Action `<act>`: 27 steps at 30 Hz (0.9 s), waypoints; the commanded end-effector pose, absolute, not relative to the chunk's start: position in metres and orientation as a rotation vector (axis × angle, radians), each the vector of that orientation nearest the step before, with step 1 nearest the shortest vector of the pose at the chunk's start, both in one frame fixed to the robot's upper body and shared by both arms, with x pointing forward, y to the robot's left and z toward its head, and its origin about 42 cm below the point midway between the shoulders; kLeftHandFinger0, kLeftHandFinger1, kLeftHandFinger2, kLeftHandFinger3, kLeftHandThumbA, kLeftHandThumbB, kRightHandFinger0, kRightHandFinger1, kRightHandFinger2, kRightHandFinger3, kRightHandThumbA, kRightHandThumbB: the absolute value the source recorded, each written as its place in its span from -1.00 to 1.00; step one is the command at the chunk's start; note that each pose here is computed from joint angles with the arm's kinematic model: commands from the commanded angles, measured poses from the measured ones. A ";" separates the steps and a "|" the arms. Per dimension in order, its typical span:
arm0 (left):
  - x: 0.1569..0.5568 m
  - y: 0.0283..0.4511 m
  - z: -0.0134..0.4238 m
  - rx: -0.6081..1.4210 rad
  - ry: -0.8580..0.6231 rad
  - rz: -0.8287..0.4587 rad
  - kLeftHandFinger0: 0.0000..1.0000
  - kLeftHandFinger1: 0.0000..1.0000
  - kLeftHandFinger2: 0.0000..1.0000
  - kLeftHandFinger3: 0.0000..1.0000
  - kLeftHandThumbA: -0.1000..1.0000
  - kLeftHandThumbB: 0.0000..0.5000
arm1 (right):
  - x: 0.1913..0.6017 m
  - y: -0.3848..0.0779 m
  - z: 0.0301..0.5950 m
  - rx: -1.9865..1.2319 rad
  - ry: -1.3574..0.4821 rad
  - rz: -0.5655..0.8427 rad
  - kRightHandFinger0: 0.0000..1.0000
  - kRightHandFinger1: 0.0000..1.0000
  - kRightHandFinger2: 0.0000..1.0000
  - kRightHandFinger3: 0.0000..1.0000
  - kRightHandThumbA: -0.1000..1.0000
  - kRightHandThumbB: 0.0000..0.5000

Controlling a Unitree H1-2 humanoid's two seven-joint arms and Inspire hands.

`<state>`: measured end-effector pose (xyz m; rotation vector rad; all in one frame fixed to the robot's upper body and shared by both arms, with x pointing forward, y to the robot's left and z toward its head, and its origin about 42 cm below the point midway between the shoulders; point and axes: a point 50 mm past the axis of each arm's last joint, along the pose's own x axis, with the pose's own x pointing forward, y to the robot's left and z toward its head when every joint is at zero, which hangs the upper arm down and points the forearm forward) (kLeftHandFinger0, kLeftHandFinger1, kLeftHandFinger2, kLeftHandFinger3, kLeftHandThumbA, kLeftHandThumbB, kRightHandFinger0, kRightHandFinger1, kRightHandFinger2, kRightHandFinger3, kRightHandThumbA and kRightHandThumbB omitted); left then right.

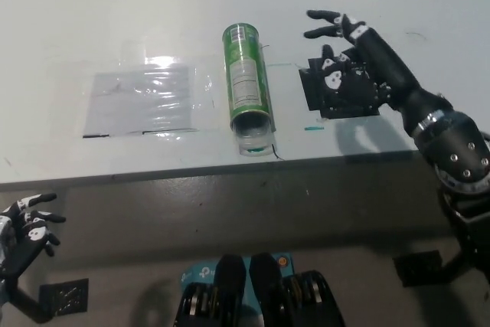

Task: The robot uses its right hand finger to pull out the chips tray kept inside a container in the middle of the desk

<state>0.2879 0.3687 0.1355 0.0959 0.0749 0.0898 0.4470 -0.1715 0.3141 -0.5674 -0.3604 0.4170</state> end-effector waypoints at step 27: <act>0.300 0.383 0.167 0.140 -0.002 0.053 -0.44 -0.38 -0.10 0.35 -0.74 -0.51 | 0.471 -0.115 0.266 -0.943 -0.400 0.743 -0.50 -0.86 0.35 0.55 -1.00 0.14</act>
